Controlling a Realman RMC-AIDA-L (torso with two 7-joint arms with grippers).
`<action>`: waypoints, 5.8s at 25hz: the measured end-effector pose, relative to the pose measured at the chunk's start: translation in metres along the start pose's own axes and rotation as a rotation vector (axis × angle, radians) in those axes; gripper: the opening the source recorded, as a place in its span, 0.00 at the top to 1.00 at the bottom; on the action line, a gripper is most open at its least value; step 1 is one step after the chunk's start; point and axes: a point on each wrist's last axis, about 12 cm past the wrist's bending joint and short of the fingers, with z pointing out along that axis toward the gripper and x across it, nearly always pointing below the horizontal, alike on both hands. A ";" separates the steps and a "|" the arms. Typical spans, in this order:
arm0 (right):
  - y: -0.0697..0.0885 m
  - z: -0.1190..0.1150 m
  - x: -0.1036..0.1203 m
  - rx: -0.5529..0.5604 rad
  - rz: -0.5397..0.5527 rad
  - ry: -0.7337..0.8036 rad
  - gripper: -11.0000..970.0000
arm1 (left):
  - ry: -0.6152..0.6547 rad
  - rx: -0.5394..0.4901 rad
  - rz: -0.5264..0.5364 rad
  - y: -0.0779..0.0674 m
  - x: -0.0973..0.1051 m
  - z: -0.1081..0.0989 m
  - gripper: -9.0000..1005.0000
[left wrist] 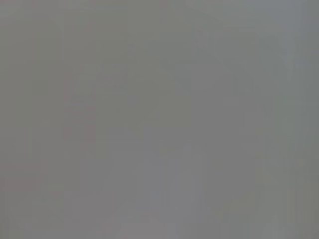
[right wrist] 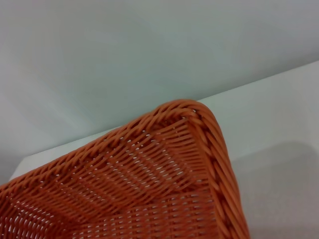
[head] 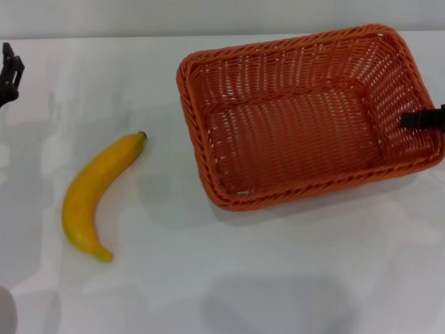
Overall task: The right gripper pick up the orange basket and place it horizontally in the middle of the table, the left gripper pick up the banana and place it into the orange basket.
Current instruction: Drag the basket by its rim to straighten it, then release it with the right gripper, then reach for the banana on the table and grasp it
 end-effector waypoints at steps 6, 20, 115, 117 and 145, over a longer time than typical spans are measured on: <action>0.000 -0.002 0.001 -0.011 0.012 -0.015 0.82 | 0.000 -0.001 0.000 0.000 0.000 0.000 0.19; 0.000 0.000 0.003 -0.040 0.022 -0.026 0.81 | -0.003 0.002 0.002 0.000 -0.001 0.001 0.20; -0.044 -0.105 -0.004 0.222 -0.635 -1.140 0.12 | -0.258 0.654 -0.466 -0.113 -0.163 -0.066 0.21; -0.044 -0.104 -0.005 0.221 -0.636 -1.138 0.12 | -0.208 0.676 -0.431 -0.114 -0.165 -0.060 0.21; -0.050 -0.080 -0.025 0.278 -0.551 -1.088 0.13 | 0.759 0.612 0.337 -0.098 -0.197 0.002 0.22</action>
